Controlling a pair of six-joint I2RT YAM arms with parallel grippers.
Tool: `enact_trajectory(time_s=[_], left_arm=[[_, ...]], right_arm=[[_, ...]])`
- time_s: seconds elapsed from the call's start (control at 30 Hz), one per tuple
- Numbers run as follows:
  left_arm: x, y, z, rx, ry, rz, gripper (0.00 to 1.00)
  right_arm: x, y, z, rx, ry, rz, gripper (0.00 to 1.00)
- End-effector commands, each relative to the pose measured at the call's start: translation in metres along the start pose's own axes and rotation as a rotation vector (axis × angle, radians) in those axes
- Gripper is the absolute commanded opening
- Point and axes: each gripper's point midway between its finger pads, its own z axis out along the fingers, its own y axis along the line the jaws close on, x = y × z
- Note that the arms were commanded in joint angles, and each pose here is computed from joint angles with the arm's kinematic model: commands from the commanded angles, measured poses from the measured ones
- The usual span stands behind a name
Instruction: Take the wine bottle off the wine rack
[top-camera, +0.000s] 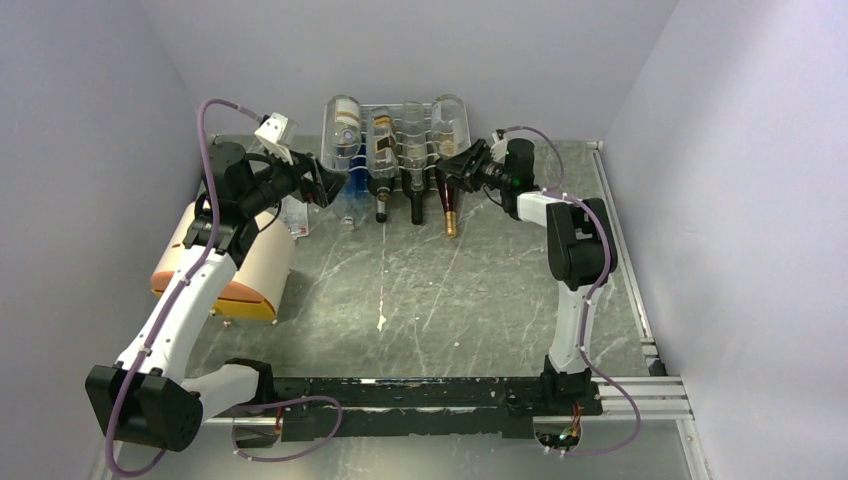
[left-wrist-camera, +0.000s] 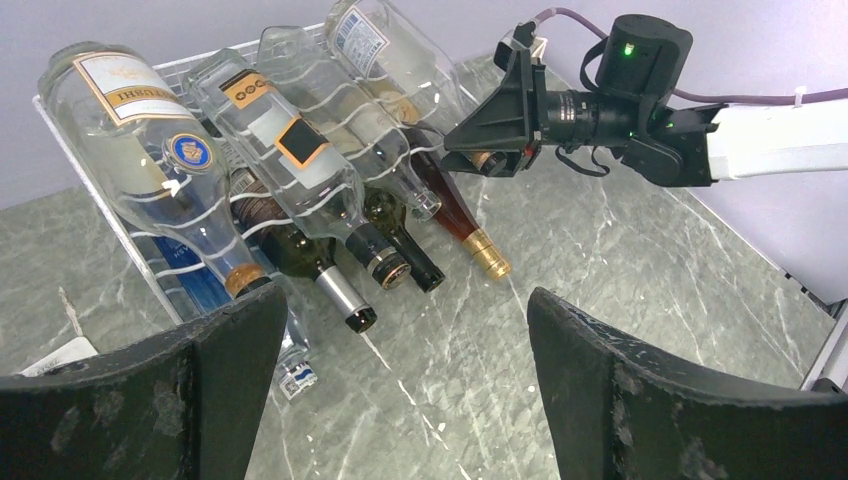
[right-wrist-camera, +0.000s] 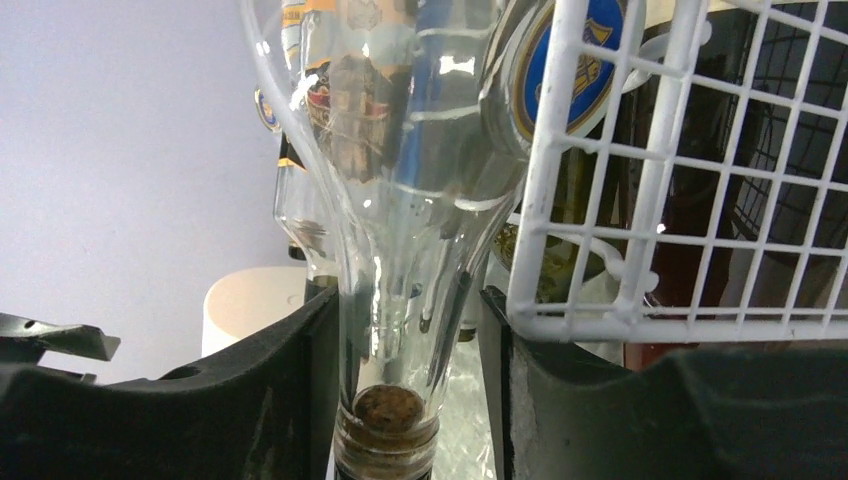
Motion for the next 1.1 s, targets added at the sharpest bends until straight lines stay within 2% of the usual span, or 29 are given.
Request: enact_trajectory(time_s=[0.0, 0.33, 0.9, 1.07], left_arm=[[-0.003, -0.002, 0.000, 0.027, -0.019, 0.006, 0.93], [-0.001, -0.003, 0.003, 0.042, -0.009, -0.006, 0.93], [0.003, -0.004, 0.005, 0.052, 0.000, -0.016, 0.93], [0.004, -0.003, 0.006, 0.051, 0.002, -0.016, 0.93]], right_arm=[[-0.008, 0.006, 0.006, -0.053, -0.015, 0.011, 0.51], [-0.010, 0.023, 0.004, -0.121, -0.025, 0.014, 0.36], [-0.025, 0.099, -0.022, -0.355, -0.113, -0.038, 0.04], [-0.026, 0.111, -0.028, -0.415, -0.129, -0.043, 0.00]])
